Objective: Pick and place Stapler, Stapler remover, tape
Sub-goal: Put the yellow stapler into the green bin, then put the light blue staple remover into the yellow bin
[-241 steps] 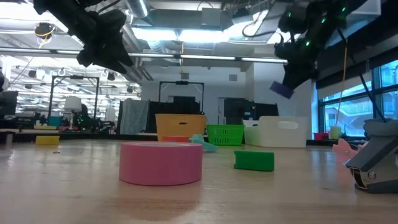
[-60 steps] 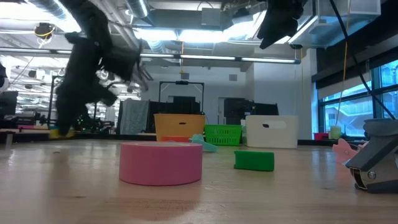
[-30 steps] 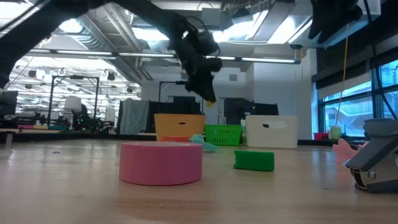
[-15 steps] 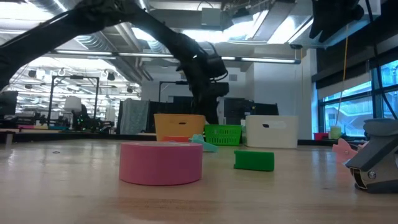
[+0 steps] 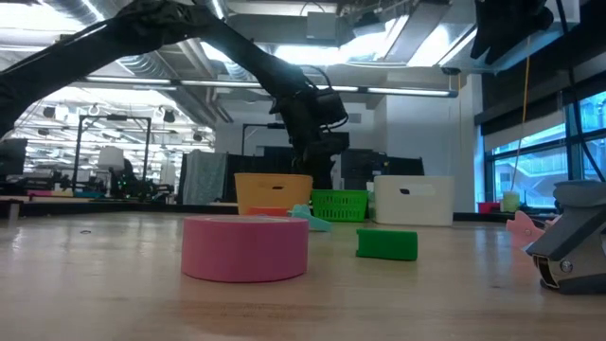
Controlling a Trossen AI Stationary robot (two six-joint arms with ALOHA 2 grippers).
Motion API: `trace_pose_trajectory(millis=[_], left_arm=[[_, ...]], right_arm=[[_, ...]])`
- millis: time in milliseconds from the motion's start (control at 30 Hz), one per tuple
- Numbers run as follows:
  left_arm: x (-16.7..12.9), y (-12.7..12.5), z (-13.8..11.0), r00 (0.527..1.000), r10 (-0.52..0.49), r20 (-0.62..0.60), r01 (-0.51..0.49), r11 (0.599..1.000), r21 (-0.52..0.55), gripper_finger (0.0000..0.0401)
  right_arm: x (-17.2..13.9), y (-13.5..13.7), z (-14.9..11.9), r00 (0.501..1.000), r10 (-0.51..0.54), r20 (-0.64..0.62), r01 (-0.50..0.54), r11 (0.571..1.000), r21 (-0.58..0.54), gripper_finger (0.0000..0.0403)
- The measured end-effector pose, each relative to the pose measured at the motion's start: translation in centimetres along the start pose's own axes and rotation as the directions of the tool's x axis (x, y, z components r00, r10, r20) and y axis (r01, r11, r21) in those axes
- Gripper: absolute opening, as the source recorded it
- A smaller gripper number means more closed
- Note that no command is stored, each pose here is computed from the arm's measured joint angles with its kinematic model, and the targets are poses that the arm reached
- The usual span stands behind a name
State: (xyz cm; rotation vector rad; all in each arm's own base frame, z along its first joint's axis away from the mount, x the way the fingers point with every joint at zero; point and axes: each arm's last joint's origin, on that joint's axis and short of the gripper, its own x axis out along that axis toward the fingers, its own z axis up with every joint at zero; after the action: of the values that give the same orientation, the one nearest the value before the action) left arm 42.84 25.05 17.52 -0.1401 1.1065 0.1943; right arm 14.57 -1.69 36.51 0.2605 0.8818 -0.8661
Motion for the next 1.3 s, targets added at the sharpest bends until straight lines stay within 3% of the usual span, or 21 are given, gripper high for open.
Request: trace_pose_trajectory(millis=[233, 400, 567, 700, 767, 900, 1100, 1300], left_arm=[[0.0, 0.0, 0.0, 1.000, 0.006, -0.003, -0.006, 1.000, 0.000, 0.0181], [-0.3, -0.1, 0.1, 1.000, 0.006, -0.002, -0.006, 1.000, 0.000, 0.0231], [-3.7, -1.0, 1.4, 0.999, -0.045, -0.003, 0.045, 0.998, -0.050, 0.0242], [-5.6, -3.7, 1.8, 0.969, -0.246, -0.031, 0.243, 0.967, -0.070, 0.0239], [-6.0, -5.8, 1.5, 0.948, -0.301, -0.104, 0.295, 0.953, -0.065, 0.0237], [-6.1, -10.3, 0.9, 0.922, -0.303, -0.240, 0.318, 0.948, 0.028, 0.0232], [-3.7, -16.4, -0.7, 0.904, -0.245, -0.351, 0.313, 0.938, 0.149, 0.0230], [-2.1, -18.3, -2.1, 0.884, -0.238, -0.403, 0.331, 0.927, 0.179, 0.0230]], right_arm=[[0.0, 0.0, 0.0, 1.000, 0.000, 0.000, 0.000, 1.000, 0.000, 0.0263], [0.0, 0.0, 0.0, 1.000, 0.000, 0.000, 0.000, 1.000, 0.000, 0.0263], [0.0, 0.0, 0.0, 1.000, 0.000, 0.000, 0.000, 1.000, 0.002, 0.0263], [0.0, 0.0, 0.0, 1.000, -0.001, 0.000, 0.001, 1.000, 0.014, 0.0263], [0.0, 0.0, 0.0, 1.000, -0.001, -0.001, 0.001, 1.000, 0.016, 0.0263], [0.0, 0.0, 0.0, 1.000, -0.002, -0.002, 0.002, 1.000, 0.015, 0.0263], [0.0, 0.0, 0.0, 1.000, -0.007, 0.001, 0.007, 1.000, 0.015, 0.0263], [0.0, 0.0, 0.0, 1.000, -0.008, 0.004, 0.008, 1.000, 0.015, 0.0263]])
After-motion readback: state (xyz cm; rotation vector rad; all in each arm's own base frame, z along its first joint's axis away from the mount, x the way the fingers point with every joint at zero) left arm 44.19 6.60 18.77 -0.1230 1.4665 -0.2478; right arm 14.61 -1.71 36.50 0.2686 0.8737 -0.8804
